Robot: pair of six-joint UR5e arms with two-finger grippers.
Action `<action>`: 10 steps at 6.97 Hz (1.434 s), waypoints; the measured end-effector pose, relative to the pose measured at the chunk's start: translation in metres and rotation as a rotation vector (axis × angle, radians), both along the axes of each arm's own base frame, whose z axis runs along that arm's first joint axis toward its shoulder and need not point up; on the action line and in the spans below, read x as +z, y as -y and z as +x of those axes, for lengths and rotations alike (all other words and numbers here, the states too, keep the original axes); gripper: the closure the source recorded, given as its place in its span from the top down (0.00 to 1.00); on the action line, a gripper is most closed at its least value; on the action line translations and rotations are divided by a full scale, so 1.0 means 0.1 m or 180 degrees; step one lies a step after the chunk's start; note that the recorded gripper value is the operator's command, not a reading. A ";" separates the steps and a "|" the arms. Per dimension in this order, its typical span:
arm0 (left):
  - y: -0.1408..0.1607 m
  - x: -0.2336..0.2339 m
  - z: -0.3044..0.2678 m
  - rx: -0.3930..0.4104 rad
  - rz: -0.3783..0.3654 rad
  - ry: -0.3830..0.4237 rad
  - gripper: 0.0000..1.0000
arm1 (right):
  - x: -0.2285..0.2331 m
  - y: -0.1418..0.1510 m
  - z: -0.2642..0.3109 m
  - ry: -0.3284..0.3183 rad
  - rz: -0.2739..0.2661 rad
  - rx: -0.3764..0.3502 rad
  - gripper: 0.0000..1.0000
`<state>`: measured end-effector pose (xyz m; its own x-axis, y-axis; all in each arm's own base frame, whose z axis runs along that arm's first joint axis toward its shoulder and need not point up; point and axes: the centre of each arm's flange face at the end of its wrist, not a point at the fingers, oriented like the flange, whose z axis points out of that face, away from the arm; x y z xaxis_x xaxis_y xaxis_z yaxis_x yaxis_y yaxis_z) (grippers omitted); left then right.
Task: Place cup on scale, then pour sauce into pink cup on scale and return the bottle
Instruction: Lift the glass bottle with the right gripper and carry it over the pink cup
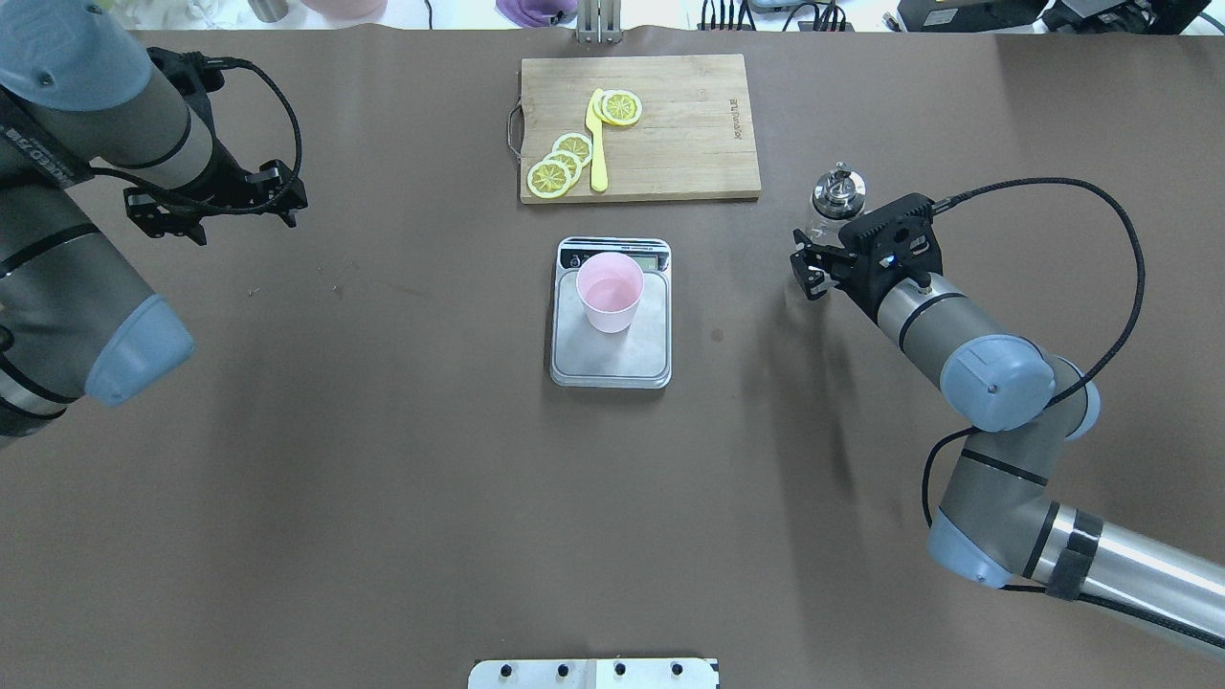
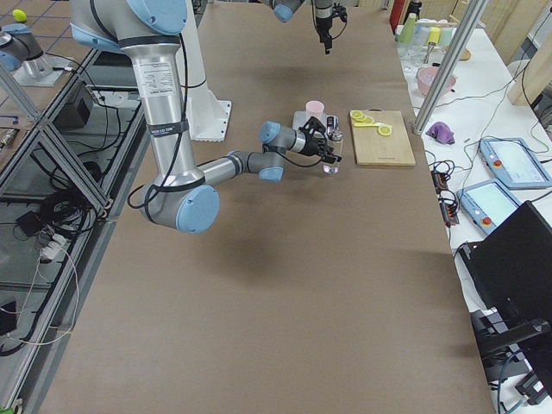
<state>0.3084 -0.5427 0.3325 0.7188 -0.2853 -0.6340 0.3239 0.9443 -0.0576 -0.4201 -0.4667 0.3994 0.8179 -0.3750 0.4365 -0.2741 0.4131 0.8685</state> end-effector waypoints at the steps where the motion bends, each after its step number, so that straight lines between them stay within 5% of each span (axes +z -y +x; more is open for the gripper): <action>1: 0.02 0.00 -0.04 0.0003 0.0013 0.0006 0.99 | -0.22 0.05 0.03 -0.0300 0.0067 -0.0015 0.11; 5: 0.24 0.52 -0.91 0.0591 0.0323 0.0182 0.99 | -0.97 0.01 -0.09 -0.1317 0.0279 0.0161 0.11; 8: 0.12 1.25 -1.63 0.1226 0.0560 0.0342 0.99 | -1.24 -0.35 -0.58 -0.1964 0.0515 0.0329 0.11; 10: 0.00 1.58 -1.84 0.1394 0.0542 0.0401 0.99 | -1.39 -0.45 -0.76 -0.2505 0.0639 0.0317 0.12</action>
<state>0.1243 -0.5431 0.4903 0.8223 0.1615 -0.5457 -0.1115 0.9860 0.1237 -0.4965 -0.4217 0.2599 0.8904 -0.2944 -0.3472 0.4196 0.2351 0.8767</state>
